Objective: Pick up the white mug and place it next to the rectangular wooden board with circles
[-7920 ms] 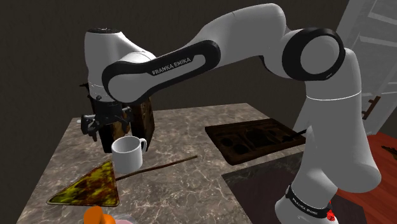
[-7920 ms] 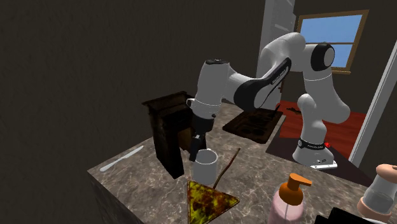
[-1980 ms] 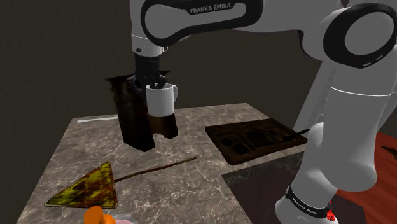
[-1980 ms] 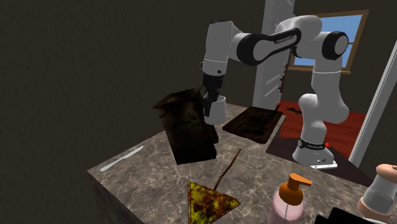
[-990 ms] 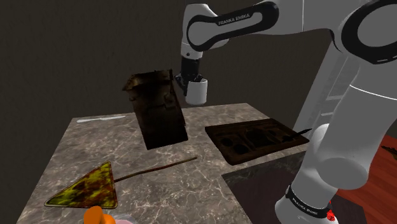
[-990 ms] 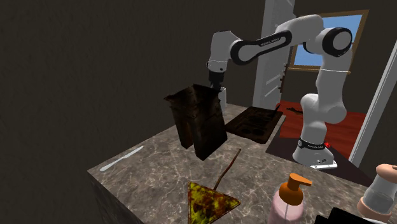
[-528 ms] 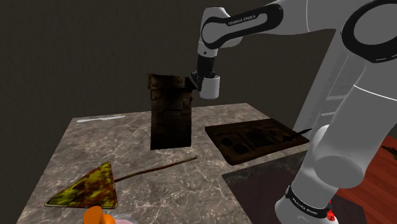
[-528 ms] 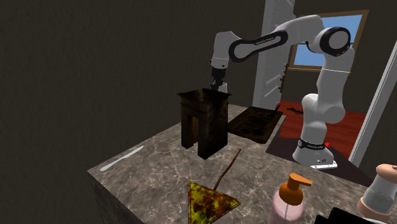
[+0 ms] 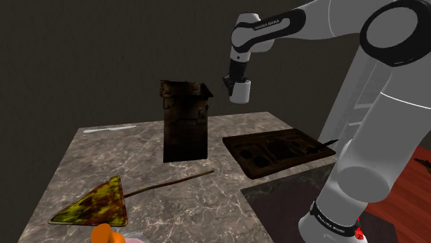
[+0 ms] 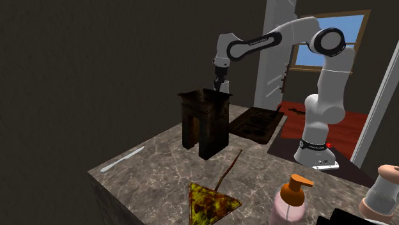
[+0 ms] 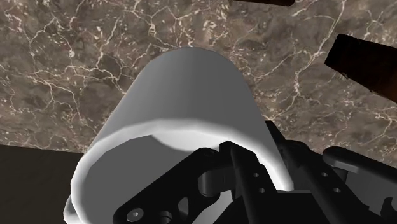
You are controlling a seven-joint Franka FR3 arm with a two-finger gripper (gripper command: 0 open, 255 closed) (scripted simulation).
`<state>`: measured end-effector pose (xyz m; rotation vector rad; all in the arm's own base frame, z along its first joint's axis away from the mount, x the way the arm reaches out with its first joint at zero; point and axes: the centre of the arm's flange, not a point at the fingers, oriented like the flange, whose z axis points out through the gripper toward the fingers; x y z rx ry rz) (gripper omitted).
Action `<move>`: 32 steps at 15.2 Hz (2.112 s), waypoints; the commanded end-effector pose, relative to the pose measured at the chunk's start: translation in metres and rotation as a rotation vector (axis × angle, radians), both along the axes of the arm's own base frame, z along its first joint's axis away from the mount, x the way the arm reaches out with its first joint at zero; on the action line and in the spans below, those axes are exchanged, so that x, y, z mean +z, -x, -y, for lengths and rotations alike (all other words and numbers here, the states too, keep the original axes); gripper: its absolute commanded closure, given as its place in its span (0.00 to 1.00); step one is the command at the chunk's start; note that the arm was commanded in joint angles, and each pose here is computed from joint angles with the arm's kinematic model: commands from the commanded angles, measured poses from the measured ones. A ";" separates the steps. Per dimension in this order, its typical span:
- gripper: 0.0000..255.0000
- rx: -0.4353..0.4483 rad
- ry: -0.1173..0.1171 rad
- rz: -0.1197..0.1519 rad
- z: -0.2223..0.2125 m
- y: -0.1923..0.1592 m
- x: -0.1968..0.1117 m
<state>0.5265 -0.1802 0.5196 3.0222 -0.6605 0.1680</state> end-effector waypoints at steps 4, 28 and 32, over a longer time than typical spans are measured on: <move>1.00 0.003 0.001 0.000 0.066 0.010 0.001; 1.00 0.003 0.001 0.000 0.177 0.025 -0.078; 1.00 0.003 0.001 0.000 0.177 0.025 -0.099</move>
